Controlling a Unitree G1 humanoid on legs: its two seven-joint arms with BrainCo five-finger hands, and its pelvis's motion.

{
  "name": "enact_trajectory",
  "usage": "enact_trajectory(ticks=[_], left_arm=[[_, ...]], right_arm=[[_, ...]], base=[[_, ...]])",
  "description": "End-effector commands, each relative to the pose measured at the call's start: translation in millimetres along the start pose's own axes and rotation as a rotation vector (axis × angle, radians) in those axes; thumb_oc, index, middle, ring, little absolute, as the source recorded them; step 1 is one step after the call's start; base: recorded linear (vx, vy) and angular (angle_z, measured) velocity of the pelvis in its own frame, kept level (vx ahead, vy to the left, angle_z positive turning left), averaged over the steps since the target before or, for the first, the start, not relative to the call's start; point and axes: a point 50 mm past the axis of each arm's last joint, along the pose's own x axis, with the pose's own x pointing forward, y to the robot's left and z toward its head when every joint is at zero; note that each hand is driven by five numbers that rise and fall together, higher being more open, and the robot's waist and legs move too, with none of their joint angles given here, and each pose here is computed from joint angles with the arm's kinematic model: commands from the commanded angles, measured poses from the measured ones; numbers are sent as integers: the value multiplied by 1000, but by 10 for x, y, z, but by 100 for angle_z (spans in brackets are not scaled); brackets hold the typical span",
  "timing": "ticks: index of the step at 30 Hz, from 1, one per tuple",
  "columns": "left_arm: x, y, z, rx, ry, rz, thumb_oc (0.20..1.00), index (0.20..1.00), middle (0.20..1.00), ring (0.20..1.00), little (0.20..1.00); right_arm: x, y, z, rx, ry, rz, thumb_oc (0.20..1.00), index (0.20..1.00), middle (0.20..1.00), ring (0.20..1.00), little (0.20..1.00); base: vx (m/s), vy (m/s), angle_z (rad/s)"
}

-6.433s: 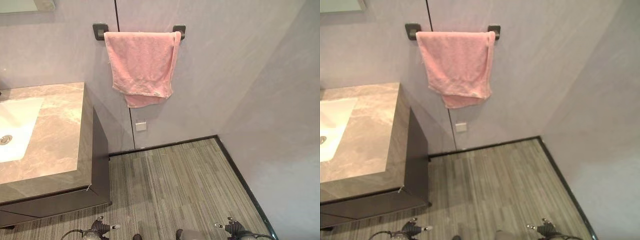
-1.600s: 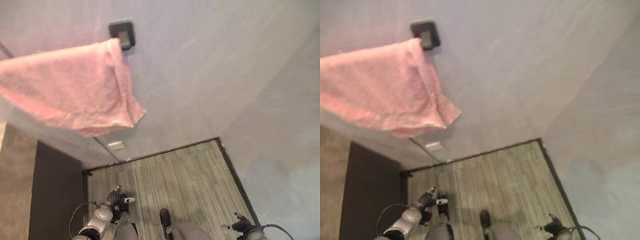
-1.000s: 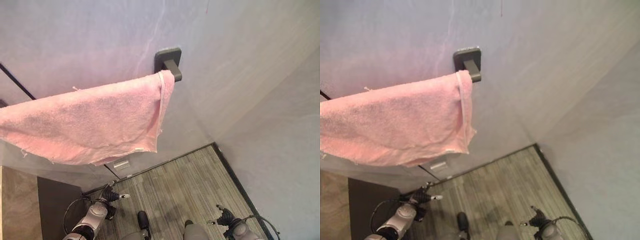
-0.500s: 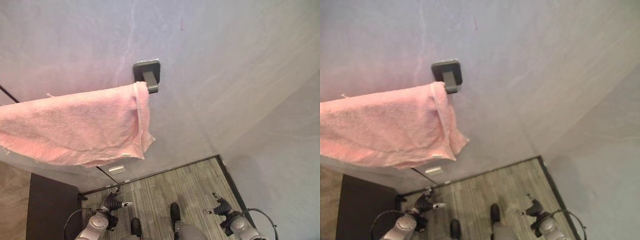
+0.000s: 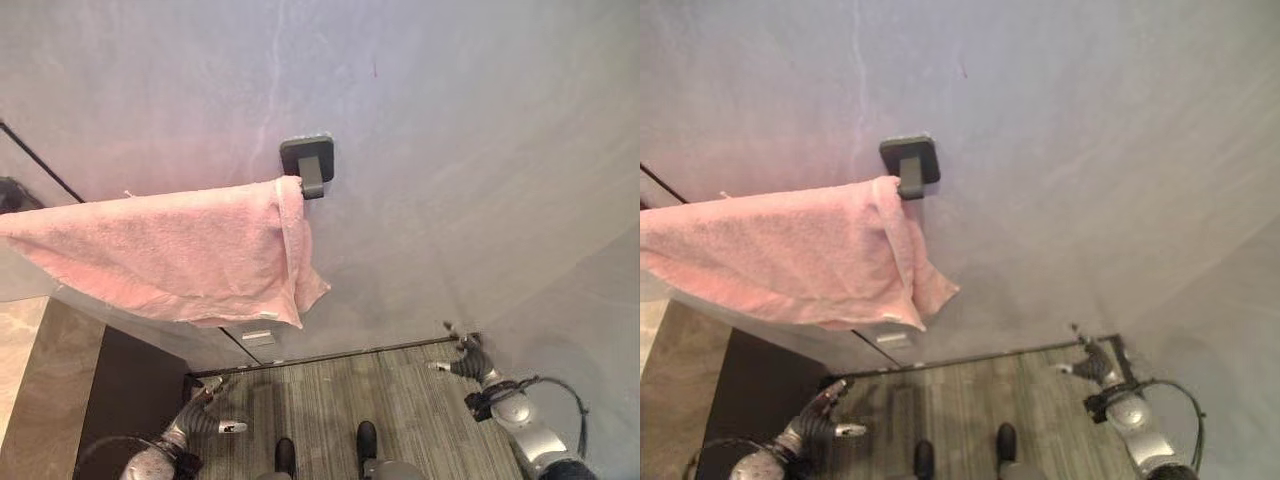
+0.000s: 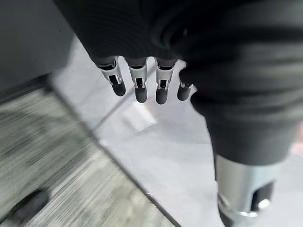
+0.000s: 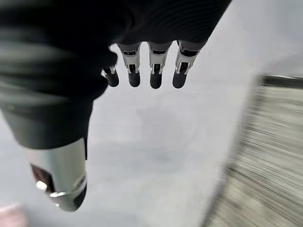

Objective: Put brush and paste in cup on sink, flatten towel.

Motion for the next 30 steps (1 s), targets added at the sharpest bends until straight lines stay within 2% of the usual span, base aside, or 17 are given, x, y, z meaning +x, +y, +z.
enact_trajectory(ticks=[1,3,4,5,12,18,19,21,30], left_arm=[[-52,367,288,27,-136,-14,1000,1000,1000,1000,1000],[-96,437,442,35,-190,-37,1000,1000,1000,1000,1000],[-198,553,735,49,-288,-80,1000,1000,1000,1000,1000],[-239,598,849,62,-324,-87,1000,1000,1000,1000,1000],[-429,820,1311,142,-466,-49,1000,1000,1000,1000,1000],[-544,1112,1520,105,-575,136,1000,1000,1000,1000,1000],[-571,1239,1497,37,-592,226,1000,1000,1000,1000,1000],[-598,1333,1457,12,-588,305,1000,1000,1000,1000,1000],[-770,1693,1386,80,-559,574,1000,1000,1000,1000,1000]], right_arm=[[60,-77,268,61,-147,32,1000,1000,1000,1000,1000],[53,-143,438,46,-222,46,1000,1000,1000,1000,1000],[-3,-233,727,20,-352,87,1000,1000,1000,1000,1000],[-34,-272,867,3,-412,95,1000,1000,1000,1000,1000],[-92,-362,1275,11,-569,136,1000,1000,1000,1000,1000],[-36,-269,1545,130,-647,231,1000,1000,1000,1000,1000],[-19,-241,1646,129,-670,255,1000,1000,1000,1000,1000],[14,-220,1708,122,-676,255,1000,1000,1000,1000,1000],[83,-175,1996,105,-740,275,1000,1000,1000,1000,1000]], base=[[5,15,8],[-11,11,5],[-27,15,5],[-27,15,7],[-10,22,14],[-3,15,7],[0,0,0],[0,0,0],[4,22,9]])
